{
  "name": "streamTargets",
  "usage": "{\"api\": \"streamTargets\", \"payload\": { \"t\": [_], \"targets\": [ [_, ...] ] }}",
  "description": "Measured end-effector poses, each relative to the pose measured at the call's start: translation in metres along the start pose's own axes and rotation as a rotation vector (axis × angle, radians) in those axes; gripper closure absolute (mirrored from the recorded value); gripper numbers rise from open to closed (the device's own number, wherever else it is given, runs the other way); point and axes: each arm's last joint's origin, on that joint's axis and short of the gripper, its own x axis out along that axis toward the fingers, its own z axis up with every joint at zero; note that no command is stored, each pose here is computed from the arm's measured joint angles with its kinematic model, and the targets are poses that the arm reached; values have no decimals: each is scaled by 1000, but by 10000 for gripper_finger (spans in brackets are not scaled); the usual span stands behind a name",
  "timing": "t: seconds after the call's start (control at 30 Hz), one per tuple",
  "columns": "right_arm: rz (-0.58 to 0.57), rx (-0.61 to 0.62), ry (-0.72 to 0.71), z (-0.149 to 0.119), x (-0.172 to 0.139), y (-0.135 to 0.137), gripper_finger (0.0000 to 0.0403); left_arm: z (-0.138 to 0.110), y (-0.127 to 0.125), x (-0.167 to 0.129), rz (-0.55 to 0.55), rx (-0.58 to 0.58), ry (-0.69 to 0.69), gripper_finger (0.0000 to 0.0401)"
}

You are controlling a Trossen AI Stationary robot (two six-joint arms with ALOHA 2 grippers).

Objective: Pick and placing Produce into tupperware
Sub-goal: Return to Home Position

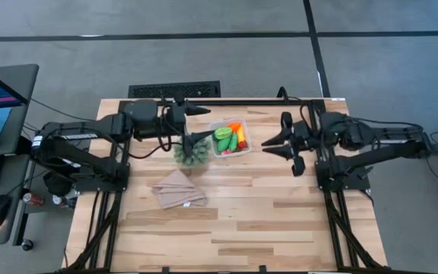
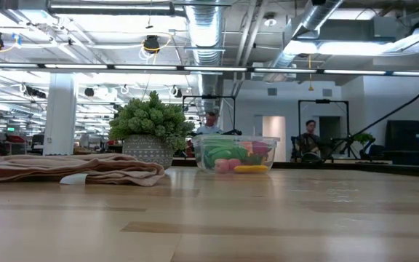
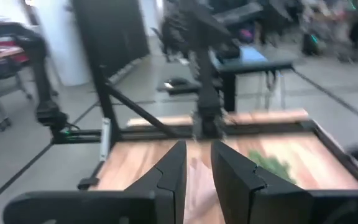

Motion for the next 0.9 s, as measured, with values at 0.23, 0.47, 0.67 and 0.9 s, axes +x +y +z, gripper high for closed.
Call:
{"api": "streamTargets", "payload": {
  "t": [0.23, 0.47, 0.67, 0.9],
  "targets": [
    [-63, 39, 25, -2, -2, -11, 335, -44, -2, -4, 75, -96, -62, 101],
    [-60, 2, 13, -3, -1, -11, 335, -96, -1, -44, 162, -252, -211, 101],
    [-55, -15, -108, -24, 6, -14, 335, -113, -8, -84, 237, -314, -328, 101],
    [-63, 52, -233, -65, 11, -24, 335, -132, -15, -109, 371, -347, -334, 101]
  ]
}}
